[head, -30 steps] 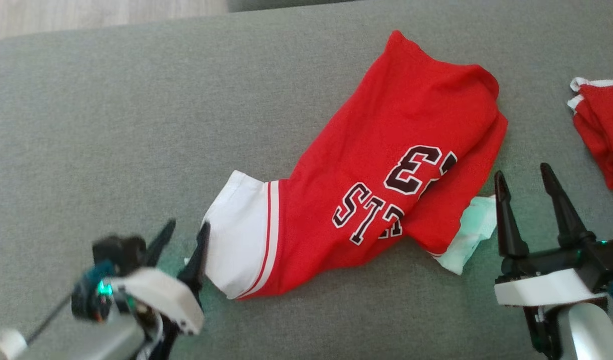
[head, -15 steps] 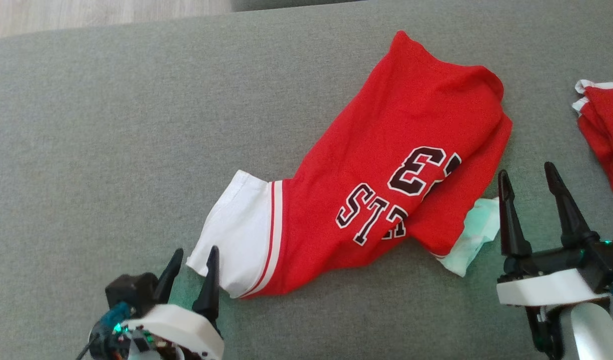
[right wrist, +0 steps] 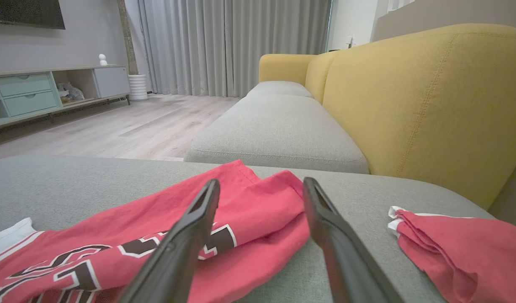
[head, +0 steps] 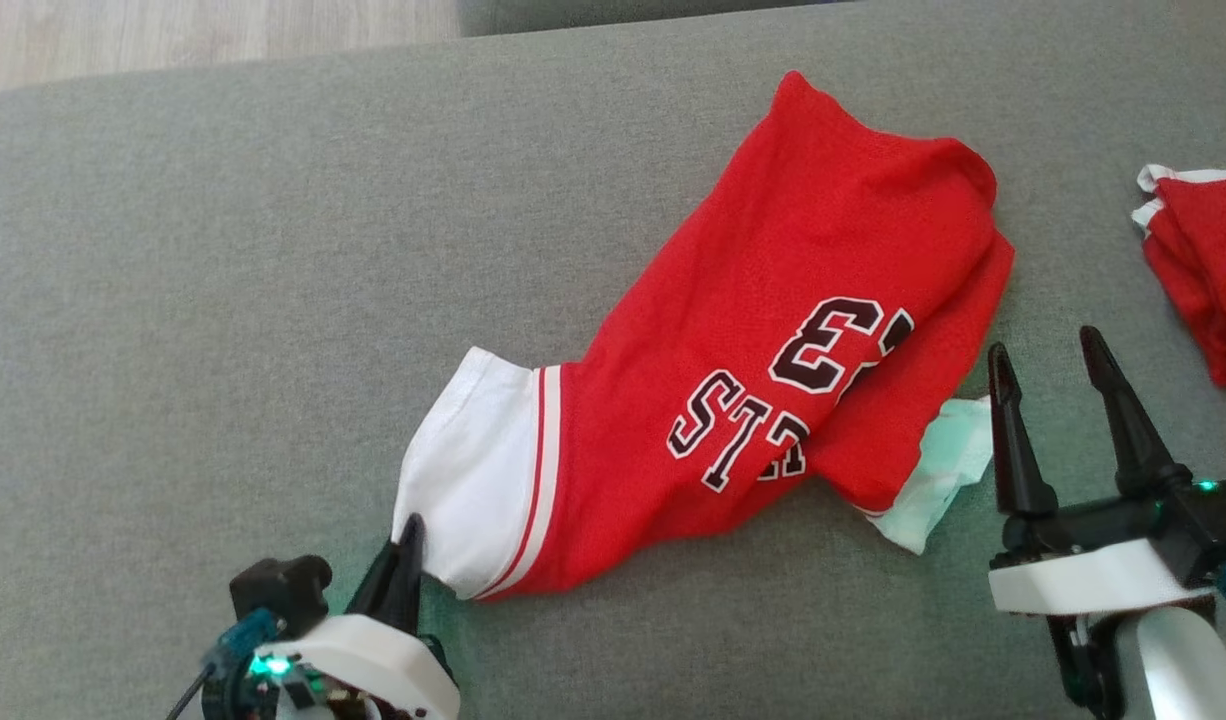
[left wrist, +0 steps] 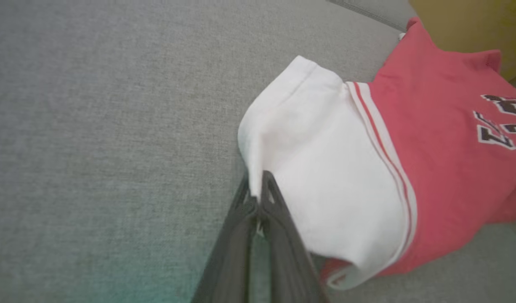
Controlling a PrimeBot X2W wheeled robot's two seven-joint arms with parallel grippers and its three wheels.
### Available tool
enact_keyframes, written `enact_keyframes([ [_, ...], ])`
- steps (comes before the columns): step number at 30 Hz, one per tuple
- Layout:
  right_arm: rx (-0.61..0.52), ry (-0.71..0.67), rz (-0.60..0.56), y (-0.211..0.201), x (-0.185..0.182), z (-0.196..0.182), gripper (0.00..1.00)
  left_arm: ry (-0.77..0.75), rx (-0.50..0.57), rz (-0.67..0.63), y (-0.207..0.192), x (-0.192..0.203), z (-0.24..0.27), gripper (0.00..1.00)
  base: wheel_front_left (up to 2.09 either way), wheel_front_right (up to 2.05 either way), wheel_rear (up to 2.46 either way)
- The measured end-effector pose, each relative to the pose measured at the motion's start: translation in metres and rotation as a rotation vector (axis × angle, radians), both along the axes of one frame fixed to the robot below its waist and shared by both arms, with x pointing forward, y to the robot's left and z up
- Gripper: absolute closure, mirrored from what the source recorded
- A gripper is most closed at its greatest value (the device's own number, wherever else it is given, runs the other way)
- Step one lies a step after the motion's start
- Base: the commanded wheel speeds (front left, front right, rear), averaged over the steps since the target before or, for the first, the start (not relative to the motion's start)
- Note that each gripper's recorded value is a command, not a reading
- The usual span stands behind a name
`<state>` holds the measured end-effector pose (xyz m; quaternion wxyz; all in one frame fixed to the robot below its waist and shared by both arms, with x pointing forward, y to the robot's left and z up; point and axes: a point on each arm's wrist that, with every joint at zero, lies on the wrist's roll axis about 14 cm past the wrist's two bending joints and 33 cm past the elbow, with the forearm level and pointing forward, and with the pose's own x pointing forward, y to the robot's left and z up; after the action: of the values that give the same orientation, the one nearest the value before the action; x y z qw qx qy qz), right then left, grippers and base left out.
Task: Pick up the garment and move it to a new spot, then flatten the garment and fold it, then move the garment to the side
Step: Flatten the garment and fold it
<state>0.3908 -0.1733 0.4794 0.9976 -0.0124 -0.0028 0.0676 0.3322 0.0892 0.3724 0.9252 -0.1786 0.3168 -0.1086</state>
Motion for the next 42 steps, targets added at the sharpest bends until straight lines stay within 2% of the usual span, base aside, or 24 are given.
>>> enact_keyframes([
  [4, -0.002, -0.008, 0.001, 0.0, -0.001, 0.003, 0.0, -0.063, 0.041, 0.0, 0.006, 0.007, 0.008, 1.0, 0.0, 0.0, 0.0],
  [8, 0.002, -0.011, 0.02, 0.006, 0.001, 0.003, 0.0, -0.208, 0.179, 0.009, 0.034, 0.034, 0.03, 1.0, 0.0, 0.0, 0.0],
  [12, 0.029, 0.01, 0.059, 0.014, 0.008, -0.004, 0.0, -0.41, 0.335, 0.025, 0.075, 0.079, 0.076, 1.0, 0.0, 0.0, 0.0],
  [16, -0.014, -0.034, 0.1, 0.007, 0.044, 0.008, 0.0, -0.472, 0.436, 0.008, 0.102, 0.108, 0.096, 1.0, 0.0, 0.0, 0.0],
  [19, -0.033, -0.038, 0.139, 0.004, 0.077, 0.01, 0.0, -0.507, 0.473, 0.009, 0.116, 0.135, 0.112, 1.0, 0.0, 0.0, 0.0],
  [26, -0.029, 0.216, 0.289, 0.033, 0.139, -0.028, 0.0, -0.474, 0.578, -0.006, 0.146, 0.172, 0.101, 1.0, 0.0, 0.0, 0.0],
  [32, -0.121, 0.361, 0.372, 0.055, 0.193, -0.048, 0.0, -0.438, 0.592, -0.016, 0.148, 0.182, 0.082, 1.0, 0.0, 0.0, 0.0],
  [37, -0.14, 0.463, 0.433, 0.081, 0.209, -0.076, 0.0, -0.408, 0.601, -0.009, 0.157, 0.185, 0.071, 1.0, 0.0, 0.0, 0.0],
  [41, -0.152, 0.608, 0.457, 0.094, 0.211, -0.115, 0.0, -0.394, 0.601, -0.014, 0.16, 0.185, 0.063, 1.0, 0.0, 0.0, 0.0],
  [42, -0.162, 0.651, 0.466, 0.096, 0.208, -0.127, 0.04, -0.388, 0.605, -0.012, 0.161, 0.185, 0.06, 1.0, 0.0, 0.0, 0.0],
])
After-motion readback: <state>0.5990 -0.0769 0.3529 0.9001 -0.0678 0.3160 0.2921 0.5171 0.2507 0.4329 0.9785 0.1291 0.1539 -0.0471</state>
